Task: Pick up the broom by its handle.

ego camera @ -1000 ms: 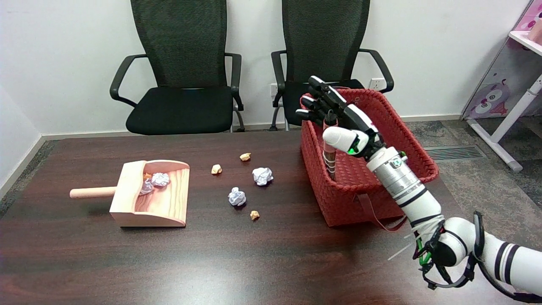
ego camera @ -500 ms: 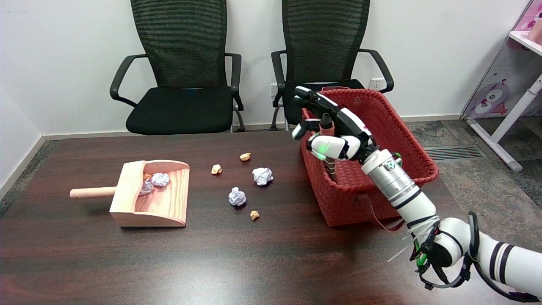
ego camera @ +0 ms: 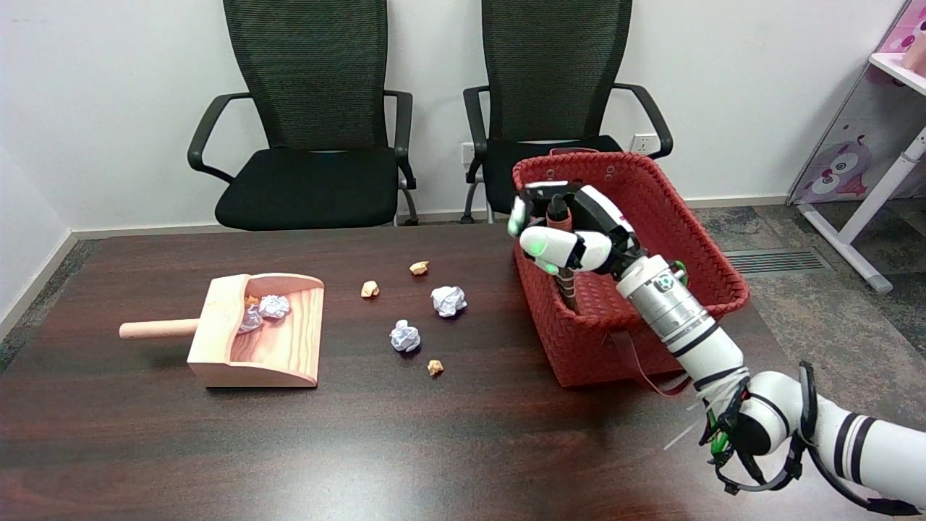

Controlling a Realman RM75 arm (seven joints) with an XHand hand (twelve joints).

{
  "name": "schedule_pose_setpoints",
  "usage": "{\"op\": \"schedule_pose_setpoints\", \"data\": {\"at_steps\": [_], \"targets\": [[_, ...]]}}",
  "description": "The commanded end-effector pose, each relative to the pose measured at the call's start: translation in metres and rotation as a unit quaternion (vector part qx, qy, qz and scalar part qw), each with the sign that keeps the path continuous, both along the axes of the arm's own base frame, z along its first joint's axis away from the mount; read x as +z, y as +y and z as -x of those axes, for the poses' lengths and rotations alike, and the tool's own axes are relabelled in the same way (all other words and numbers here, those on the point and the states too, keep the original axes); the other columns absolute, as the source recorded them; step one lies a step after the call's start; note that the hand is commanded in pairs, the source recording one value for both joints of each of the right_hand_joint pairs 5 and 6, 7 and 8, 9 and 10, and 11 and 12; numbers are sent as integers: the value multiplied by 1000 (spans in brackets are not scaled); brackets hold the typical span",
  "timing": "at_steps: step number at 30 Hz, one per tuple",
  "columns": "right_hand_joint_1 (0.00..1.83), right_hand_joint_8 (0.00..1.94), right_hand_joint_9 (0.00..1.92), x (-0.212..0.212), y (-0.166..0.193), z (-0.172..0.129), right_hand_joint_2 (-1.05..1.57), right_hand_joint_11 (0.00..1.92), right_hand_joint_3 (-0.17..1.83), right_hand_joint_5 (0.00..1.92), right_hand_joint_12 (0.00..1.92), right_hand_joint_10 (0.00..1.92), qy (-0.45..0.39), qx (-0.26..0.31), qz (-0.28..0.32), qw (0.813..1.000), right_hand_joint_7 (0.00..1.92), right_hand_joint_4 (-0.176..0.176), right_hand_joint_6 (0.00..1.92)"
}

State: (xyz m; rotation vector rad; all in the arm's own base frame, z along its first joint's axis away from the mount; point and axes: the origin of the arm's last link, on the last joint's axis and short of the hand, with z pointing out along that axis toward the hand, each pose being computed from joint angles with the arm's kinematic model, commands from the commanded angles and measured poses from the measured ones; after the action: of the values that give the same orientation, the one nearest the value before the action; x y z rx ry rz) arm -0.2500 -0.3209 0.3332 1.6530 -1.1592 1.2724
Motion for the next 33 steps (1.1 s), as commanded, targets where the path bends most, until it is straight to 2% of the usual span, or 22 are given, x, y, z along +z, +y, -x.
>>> {"op": "schedule_pose_setpoints", "data": {"at_steps": [1,5,16,19,22,33], "targets": [[872,1724,1861,5,-2,0,360,1920,694,1724,1920,1861,2,0,12,1000,1724,176,1724],[864,1906,1920,4,-3,-2,399,1920,705,1906,1920,1920,9,6,19,1000,1906,176,1906],[898,1920,1920,0,-4,-10,432,1920,699,1920,1920,1920,1,17,15,1000,1920,176,1920],[920,1920,1920,1,-3,-20,577,1920,738,1920,1920,1920,-8,30,18,999,1920,176,1920],[946,1920,1920,-1,-4,-32,912,1920,855,1920,1920,1920,6,46,27,999,1920,176,1920],[967,1920,1920,1,-1,-81,1277,1920,976,1920,1920,1920,46,73,109,990,1920,176,1920]]}}
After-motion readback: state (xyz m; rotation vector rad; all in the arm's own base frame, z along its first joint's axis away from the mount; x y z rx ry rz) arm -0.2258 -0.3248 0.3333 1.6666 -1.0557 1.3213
